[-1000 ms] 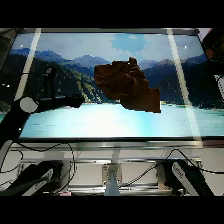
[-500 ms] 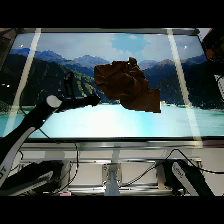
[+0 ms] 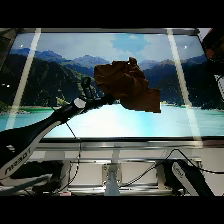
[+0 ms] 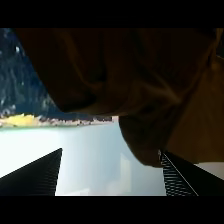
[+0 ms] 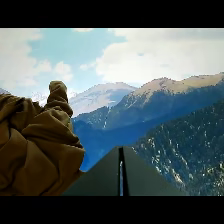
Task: Fold the clothes and pants, and hang the long-sleeved shirts on hangers.
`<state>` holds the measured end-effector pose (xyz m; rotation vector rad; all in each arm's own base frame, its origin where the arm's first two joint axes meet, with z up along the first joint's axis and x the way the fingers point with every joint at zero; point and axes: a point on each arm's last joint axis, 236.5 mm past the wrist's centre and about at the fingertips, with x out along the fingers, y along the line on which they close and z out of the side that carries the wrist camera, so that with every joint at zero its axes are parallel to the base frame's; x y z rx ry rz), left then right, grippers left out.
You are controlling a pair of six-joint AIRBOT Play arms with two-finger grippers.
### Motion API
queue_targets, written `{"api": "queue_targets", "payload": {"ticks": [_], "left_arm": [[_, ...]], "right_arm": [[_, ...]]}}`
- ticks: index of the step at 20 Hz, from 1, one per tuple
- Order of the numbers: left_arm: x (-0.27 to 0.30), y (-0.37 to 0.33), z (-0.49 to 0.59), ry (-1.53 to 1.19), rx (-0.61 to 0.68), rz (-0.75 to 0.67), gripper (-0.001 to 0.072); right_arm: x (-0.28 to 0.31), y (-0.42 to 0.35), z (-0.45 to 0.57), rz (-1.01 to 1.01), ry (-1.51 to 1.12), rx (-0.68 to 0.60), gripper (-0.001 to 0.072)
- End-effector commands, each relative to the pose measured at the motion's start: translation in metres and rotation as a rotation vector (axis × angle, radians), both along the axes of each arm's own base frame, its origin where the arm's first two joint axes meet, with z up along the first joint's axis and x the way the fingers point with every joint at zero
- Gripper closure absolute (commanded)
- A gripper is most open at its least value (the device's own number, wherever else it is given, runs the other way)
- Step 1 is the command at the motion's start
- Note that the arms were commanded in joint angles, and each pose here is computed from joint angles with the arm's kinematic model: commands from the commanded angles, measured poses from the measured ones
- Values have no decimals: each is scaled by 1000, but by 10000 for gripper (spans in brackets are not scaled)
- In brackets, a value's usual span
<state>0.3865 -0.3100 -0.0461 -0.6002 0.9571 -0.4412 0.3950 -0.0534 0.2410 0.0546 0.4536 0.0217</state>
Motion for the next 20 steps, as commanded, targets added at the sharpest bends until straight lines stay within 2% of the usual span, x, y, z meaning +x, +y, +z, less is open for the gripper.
{"api": "queue_targets", "payload": {"ticks": [1, 4, 15, 20], "left_arm": [[13, -13, -2, 0, -13, 5, 5], [15, -10, -12, 73, -49, 65, 5], [7, -12, -32, 179, -78, 96, 8], [20, -21, -39, 194, -91, 112, 8]], "right_arm": [[0, 0, 1, 1, -1, 0, 699], [0, 0, 1, 0, -1, 0, 699], [0, 0, 1, 0, -1, 0, 699], [0, 0, 1, 0, -1, 0, 699]]}}
